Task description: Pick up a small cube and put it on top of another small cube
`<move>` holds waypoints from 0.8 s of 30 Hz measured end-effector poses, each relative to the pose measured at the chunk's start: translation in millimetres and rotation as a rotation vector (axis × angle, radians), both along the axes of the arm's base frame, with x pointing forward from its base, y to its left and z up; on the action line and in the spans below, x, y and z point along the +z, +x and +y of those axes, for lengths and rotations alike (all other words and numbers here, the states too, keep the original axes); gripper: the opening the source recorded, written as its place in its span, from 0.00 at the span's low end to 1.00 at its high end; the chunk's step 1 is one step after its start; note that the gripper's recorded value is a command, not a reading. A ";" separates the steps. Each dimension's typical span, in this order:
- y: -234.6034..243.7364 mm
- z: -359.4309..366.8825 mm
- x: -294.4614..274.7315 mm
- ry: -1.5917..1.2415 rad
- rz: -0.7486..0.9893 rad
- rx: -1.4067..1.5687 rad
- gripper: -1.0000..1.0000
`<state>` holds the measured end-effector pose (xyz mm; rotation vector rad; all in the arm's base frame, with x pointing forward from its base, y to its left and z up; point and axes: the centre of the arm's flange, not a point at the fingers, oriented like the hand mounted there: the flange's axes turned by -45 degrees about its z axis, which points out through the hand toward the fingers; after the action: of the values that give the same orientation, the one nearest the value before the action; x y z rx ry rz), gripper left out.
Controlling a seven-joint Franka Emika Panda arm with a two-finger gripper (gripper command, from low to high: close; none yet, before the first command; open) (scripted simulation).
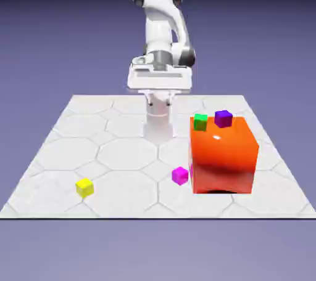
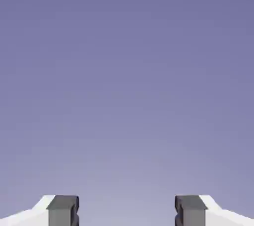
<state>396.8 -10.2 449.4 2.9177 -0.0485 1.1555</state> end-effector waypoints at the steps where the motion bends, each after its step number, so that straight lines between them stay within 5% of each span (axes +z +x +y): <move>1: 5.6 -12.6 -7.6 0.034 0.034 -0.061 0.50; 12: 28.0 -152.8 -106.6 0.486 0.354 -0.737 0.50; 24: -12.1 -278.5 -228.4 1.158 0.591 -1.421 0.50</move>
<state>384.7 -288.8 221.0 2.2815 -2.7923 -0.1205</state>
